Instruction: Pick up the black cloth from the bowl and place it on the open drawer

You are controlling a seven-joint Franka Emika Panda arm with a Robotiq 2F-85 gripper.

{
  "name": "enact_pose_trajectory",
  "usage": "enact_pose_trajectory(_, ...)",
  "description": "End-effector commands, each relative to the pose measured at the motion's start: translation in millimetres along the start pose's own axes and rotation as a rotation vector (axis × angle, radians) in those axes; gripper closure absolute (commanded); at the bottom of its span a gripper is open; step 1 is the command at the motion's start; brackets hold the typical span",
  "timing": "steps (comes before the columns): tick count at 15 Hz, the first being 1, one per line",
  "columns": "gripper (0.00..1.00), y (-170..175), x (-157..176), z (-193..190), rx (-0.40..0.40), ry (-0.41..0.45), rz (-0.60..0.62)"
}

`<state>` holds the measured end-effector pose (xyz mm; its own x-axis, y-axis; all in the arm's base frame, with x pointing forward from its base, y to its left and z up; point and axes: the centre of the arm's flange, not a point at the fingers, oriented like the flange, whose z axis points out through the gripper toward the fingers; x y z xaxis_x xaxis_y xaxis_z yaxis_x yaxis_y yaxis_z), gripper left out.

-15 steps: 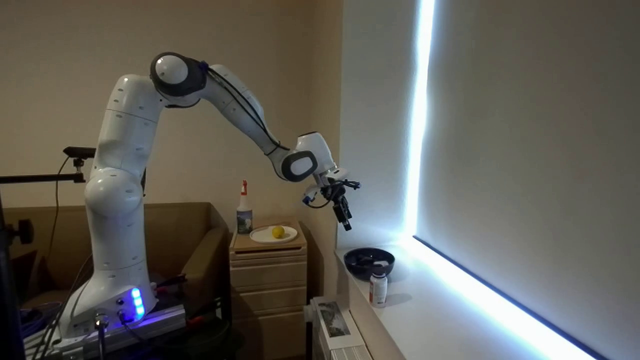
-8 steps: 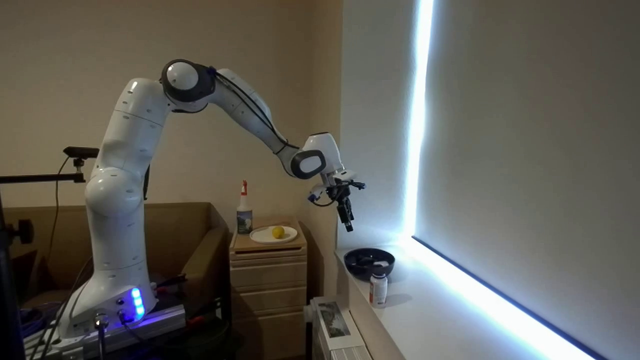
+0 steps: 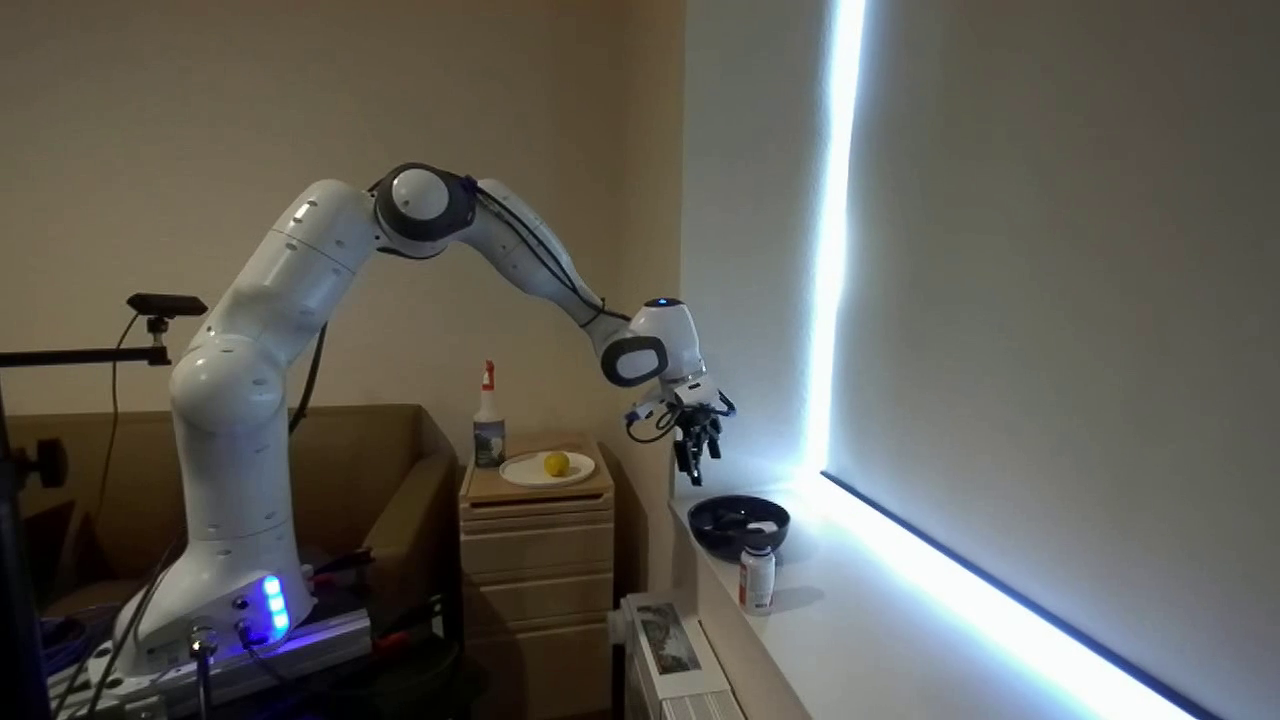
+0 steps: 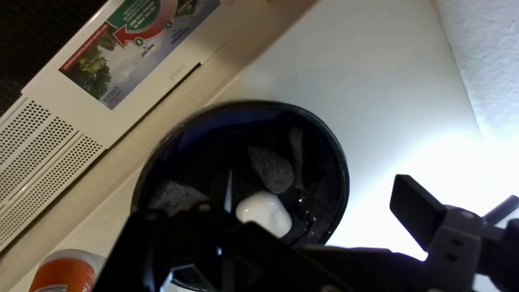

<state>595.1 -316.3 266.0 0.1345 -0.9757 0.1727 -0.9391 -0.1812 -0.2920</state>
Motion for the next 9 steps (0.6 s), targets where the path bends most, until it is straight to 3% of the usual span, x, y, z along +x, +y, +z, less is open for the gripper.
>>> enact_pose_trajectory(1, 0.0, -12.5, 24.9, 31.5, -0.01, 0.031, 0.156)
enact_pose_trajectory(2, 0.0, -12.2, 28.4, 37.7, -0.023, 0.026, 0.183)
enact_pose_trajectory(3, 0.0, -1.8, 14.3, 20.1, -0.013, 0.025, 0.123)
enact_pose_trajectory(6, 0.0, -1.8, 20.2, 35.7, -0.024, 0.035, 0.161)
enact_pose_trajectory(9, 0.0, -0.4, 18.3, 58.8, -0.086, 0.044, 0.194)
